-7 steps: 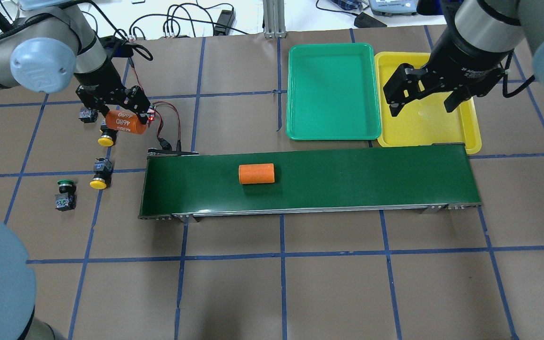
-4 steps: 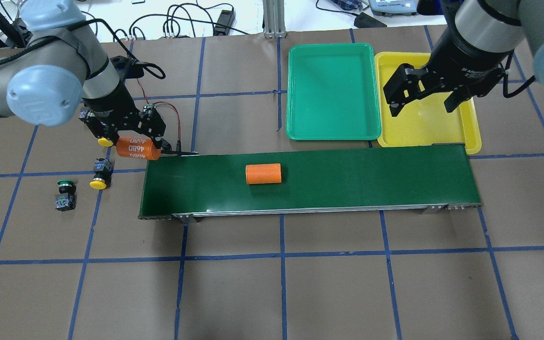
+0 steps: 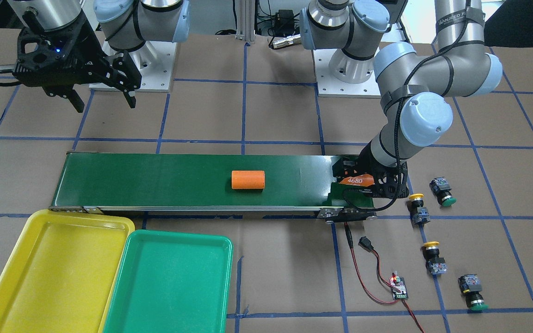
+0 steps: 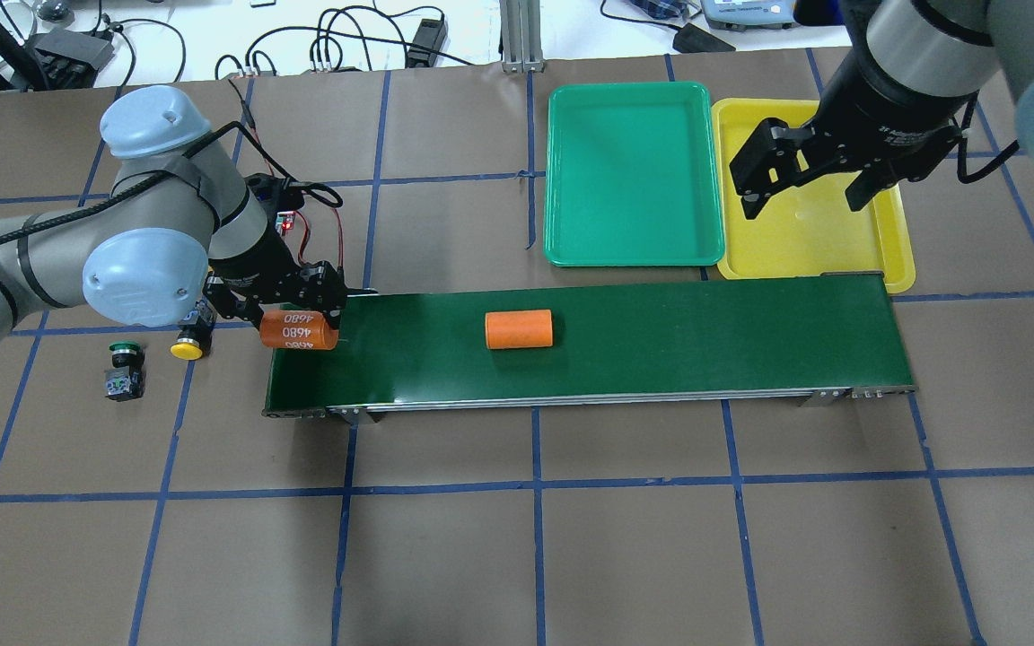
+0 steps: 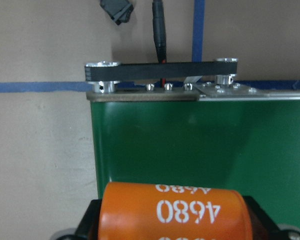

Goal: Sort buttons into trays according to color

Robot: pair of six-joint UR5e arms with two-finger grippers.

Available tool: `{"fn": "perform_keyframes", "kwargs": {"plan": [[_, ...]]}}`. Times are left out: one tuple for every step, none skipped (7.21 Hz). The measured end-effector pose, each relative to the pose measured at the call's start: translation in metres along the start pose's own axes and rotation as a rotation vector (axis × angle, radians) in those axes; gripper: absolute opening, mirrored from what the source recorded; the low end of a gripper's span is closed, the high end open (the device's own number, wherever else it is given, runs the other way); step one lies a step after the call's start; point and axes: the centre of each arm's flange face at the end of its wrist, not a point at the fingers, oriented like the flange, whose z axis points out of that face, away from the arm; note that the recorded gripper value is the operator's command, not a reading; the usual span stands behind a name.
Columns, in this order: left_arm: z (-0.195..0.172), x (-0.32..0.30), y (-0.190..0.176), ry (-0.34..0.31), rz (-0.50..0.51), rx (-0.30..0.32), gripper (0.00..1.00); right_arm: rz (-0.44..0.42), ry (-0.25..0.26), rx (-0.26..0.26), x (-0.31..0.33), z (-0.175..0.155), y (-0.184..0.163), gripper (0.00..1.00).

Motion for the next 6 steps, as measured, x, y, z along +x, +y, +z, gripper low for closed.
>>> {"fn": "perform_keyframes", "kwargs": {"plan": [[0.002, 0.000, 0.000, 0.002, -0.001, 0.002, 0.66, 0.002, 0.002, 0.003, 0.000, -0.001, 0.000, 1.00], [0.004, 0.001, 0.002, 0.003, -0.001, -0.003, 1.00, 0.005, 0.007, 0.008, 0.000, -0.004, -0.001, 1.00], [0.006, 0.001, 0.004, 0.004, -0.002, -0.009, 1.00, 0.008, 0.012, 0.014, 0.000, -0.008, 0.000, 1.00], [0.007, 0.002, 0.006, 0.004, -0.002, -0.011, 1.00, 0.018, 0.022, 0.020, 0.000, -0.011, 0.000, 1.00], [0.004, 0.003, 0.008, 0.004, 0.000, -0.006, 1.00, 0.048, 0.032, 0.022, 0.000, -0.012, -0.001, 1.00], [-0.005, 0.006, 0.010, 0.019, -0.002, 0.011, 1.00, 0.099, 0.044, 0.019, -0.001, -0.011, 0.000, 1.00]]}}
